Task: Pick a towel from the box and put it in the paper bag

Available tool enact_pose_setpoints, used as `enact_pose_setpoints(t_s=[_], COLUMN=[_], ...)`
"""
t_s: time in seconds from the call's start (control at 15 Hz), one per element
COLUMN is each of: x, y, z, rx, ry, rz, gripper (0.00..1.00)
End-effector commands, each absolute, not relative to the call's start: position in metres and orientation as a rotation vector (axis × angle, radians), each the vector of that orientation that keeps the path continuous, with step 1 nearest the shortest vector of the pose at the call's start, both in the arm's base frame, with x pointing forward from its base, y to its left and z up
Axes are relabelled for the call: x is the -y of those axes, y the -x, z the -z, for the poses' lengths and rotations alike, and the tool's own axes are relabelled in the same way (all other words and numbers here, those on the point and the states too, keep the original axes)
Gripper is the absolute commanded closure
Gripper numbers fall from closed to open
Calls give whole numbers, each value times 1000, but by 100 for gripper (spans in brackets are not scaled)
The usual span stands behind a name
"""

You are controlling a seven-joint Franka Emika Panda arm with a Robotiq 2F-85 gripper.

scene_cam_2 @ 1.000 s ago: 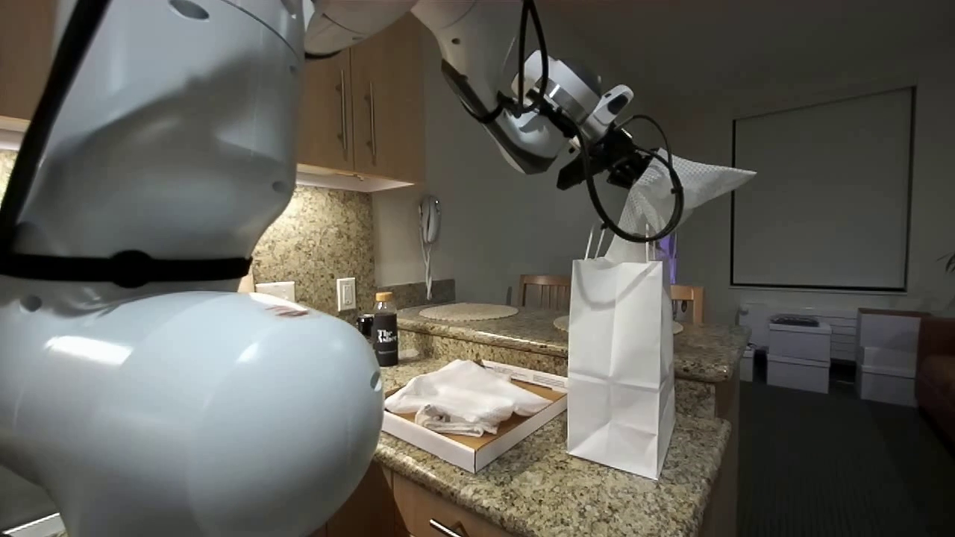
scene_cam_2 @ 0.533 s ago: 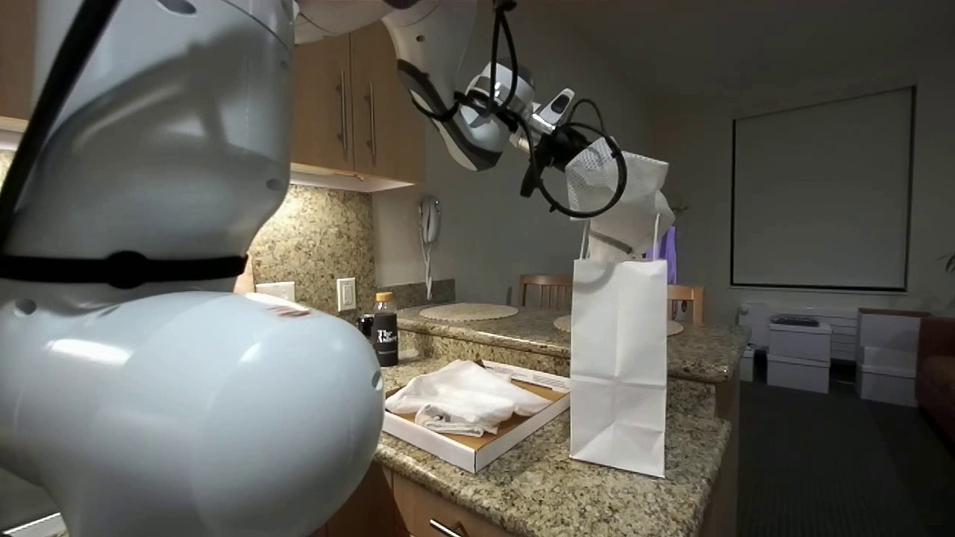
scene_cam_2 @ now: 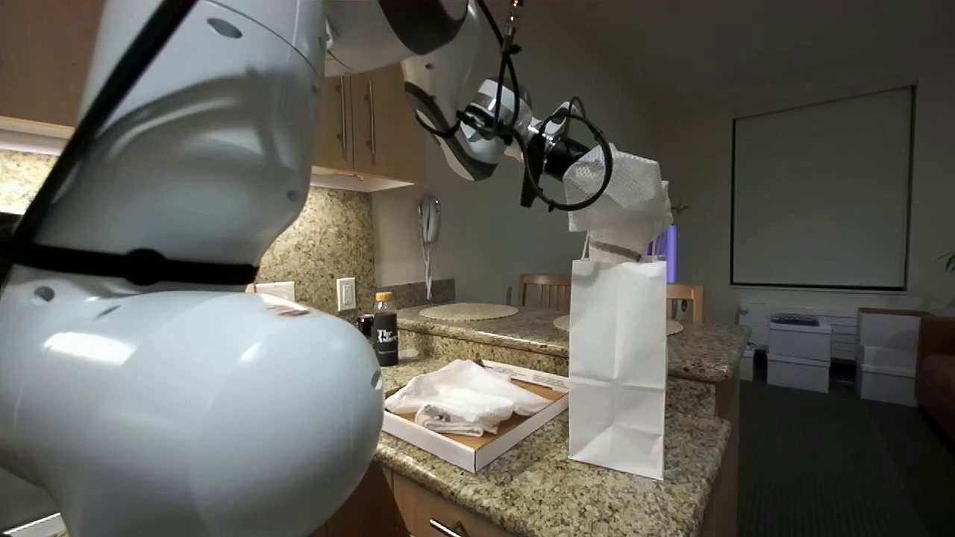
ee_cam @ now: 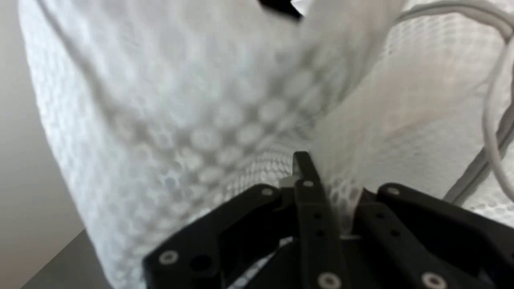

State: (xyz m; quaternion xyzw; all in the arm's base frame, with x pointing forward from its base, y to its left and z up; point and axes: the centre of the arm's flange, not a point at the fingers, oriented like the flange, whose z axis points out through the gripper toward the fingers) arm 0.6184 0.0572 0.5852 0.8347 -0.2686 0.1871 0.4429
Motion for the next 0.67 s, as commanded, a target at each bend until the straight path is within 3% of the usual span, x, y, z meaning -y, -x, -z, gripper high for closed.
enact_pose_setpoints(t_s=[0.0, 0.47, 0.53, 0.6], x=[-53, -53, -53, -52], y=[-641, -648, -646, -646], z=[-582, -588, -594, -599], rx=[572, 311, 297, 280], ry=[-2048, -2184, -2207, -2223], rz=[-247, 2, 18, 34], gripper=[97, 98, 72, 71])
